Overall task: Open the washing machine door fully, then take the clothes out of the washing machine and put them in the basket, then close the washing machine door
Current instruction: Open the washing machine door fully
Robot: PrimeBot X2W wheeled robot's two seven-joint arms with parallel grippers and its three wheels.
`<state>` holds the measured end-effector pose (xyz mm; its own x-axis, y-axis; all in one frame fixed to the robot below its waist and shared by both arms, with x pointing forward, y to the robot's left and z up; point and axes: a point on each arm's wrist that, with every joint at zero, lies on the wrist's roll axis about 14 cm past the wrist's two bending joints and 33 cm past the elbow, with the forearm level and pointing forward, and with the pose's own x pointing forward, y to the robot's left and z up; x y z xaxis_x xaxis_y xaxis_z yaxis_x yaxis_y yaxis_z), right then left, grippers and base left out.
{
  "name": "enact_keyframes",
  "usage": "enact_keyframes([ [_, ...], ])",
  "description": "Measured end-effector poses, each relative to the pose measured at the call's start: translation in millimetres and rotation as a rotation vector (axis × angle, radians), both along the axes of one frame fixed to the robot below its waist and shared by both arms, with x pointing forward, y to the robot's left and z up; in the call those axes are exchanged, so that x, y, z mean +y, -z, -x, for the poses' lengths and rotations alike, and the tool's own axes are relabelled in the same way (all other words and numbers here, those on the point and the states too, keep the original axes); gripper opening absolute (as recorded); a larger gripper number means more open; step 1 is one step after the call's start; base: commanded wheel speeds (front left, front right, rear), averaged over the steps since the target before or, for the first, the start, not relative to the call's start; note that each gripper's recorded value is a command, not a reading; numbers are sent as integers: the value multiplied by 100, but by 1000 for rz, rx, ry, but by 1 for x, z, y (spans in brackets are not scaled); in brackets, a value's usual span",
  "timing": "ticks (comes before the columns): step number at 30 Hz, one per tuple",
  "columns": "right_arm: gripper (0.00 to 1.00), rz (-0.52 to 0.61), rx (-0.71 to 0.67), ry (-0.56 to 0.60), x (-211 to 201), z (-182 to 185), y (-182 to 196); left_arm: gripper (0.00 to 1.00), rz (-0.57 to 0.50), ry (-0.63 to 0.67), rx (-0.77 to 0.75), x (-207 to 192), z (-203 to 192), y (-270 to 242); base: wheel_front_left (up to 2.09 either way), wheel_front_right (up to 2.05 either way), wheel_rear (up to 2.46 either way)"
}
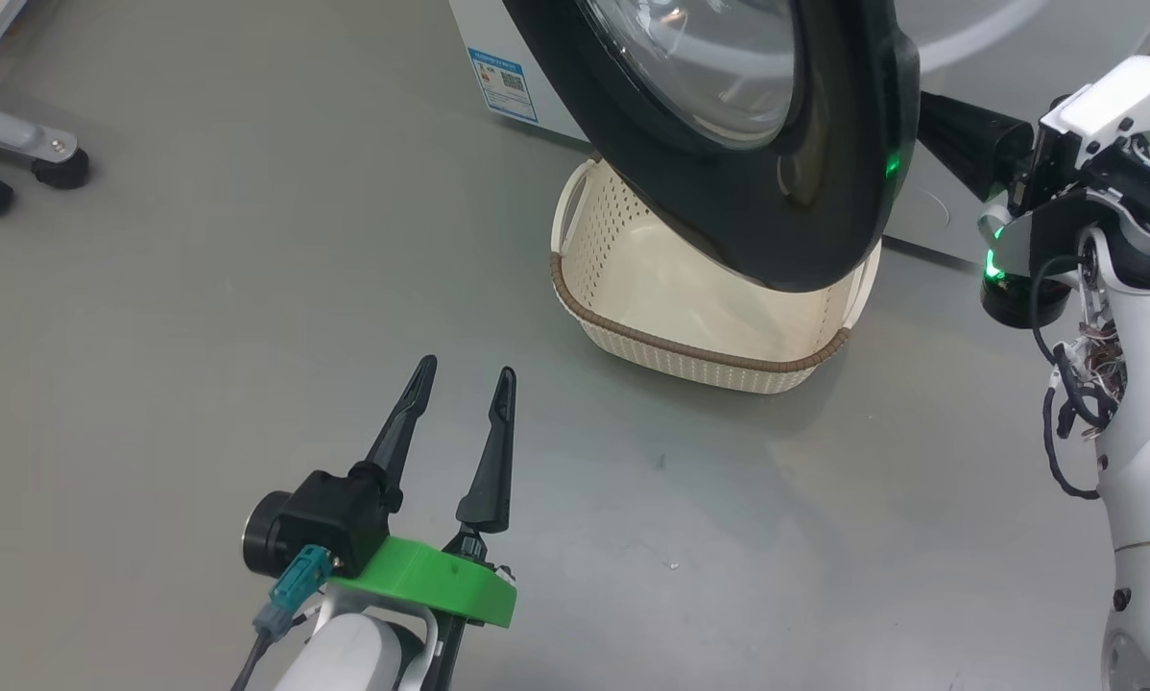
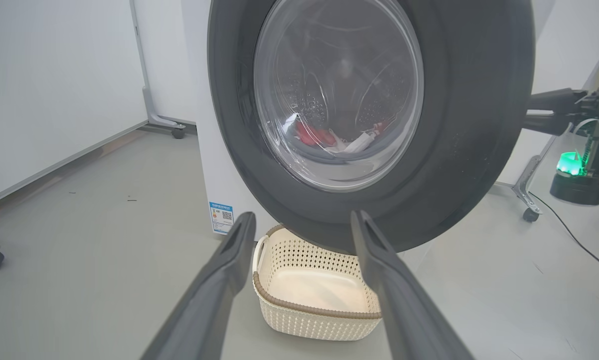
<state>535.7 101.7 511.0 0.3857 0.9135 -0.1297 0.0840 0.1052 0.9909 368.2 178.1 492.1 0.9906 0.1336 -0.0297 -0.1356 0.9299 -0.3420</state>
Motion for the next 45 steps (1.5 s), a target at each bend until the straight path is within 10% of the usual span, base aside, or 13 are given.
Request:
enact_keyframes([
  [45, 0, -15, 14, -322, 61, 104, 0, 100, -25, -31, -1, 6, 20, -1, 0, 0, 0],
])
